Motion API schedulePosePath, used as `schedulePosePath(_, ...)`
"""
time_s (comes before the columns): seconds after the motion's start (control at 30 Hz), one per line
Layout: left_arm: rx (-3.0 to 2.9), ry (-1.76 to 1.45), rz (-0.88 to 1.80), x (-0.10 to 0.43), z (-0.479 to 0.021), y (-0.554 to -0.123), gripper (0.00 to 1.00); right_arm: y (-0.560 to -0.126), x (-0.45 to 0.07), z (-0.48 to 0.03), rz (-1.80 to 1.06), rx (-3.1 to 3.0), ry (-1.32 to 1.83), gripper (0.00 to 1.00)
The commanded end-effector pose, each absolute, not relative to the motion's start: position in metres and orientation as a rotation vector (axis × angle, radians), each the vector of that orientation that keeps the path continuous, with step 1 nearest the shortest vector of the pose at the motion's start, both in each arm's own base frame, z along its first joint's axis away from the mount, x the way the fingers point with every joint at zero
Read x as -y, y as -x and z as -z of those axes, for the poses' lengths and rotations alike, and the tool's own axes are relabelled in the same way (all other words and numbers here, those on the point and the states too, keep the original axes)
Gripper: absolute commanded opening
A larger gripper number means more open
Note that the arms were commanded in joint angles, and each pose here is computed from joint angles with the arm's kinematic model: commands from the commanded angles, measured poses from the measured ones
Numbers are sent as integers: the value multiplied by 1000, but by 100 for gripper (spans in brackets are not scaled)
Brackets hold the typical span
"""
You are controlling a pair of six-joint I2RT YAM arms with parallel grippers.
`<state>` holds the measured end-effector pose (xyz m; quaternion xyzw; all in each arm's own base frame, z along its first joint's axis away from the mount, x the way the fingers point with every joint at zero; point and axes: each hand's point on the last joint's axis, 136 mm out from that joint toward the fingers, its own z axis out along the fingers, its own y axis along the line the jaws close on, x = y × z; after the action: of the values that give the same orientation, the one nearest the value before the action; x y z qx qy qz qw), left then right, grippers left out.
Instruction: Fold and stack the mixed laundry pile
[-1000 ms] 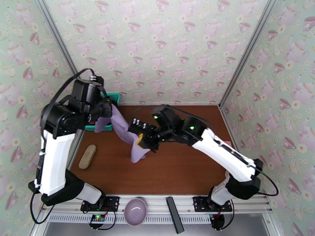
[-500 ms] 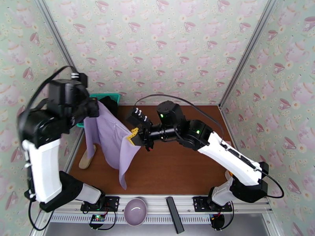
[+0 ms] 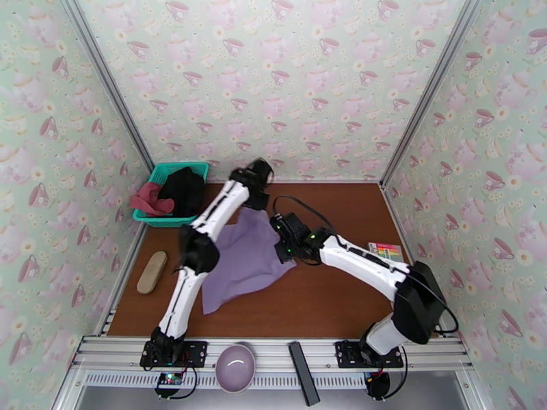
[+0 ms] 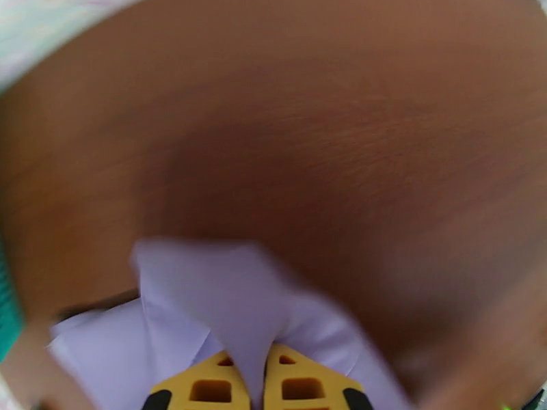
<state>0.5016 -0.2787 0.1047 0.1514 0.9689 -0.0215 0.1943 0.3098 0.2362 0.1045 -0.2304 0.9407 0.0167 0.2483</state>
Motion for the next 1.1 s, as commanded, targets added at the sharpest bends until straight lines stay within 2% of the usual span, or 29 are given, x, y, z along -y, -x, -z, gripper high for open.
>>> schedulePosePath(0.0,-2490,-453,143,306,-140,-539,0,-322,-192,-82,167,-2612,424,0)
schedulePosePath(0.07,-2461,-485,165,318,-128,-543,0,-328,-178,-70,203,-2644,343,0)
schedulePosePath(0.1,-2453,-501,174,323,-122,-544,10,-330,-173,-65,213,-2657,312,0)
schedulePosePath(0.13,-2449,-511,179,326,-116,-546,28,-333,-167,-61,223,-2669,277,0)
schedulePosePath(0.23,-2435,-516,171,330,-108,-550,73,-340,-154,-51,246,-2702,192,0)
schedulePosePath(0.27,-2428,-512,165,329,-107,-553,84,-343,-150,-51,250,-2705,168,0)
schedulePosePath(0.3,-2413,-505,162,329,-111,-555,95,-345,-146,-52,254,-2709,142,4)
schedulePosePath(0.33,-2393,-500,161,330,-118,-557,100,-348,-140,-53,257,-2710,110,10)
schedulePosePath(0.5,-2272,-436,134,321,-180,-563,100,-359,-124,-72,194,-2680,0,49)
schedulePosePath(0.57,-2230,-411,121,314,-211,-558,100,-363,-124,-81,168,-2657,5,55)
schedulePosePath(0.6,-2215,-400,112,310,-227,-552,99,-366,-127,-87,147,-2644,23,65)
schedulePosePath(0.73,-2202,-346,48,282,-269,-516,86,-379,-151,-112,8,-2587,152,74)
schedulePosePath(0.8,-2246,-315,20,263,-270,-492,72,-386,-163,-122,-49,-2558,221,78)
schedulePosePath(0.97,-2410,-244,-13,222,-237,-429,45,-411,-194,-139,-138,-2485,418,87)
schedulePosePath(1.0,-2449,-230,-16,215,-225,-416,41,-415,-201,-139,-151,-2472,461,89)
schedulePosePath(1.07,-2508,-198,-14,206,-204,-394,41,-421,-214,-136,-151,-2454,544,91)
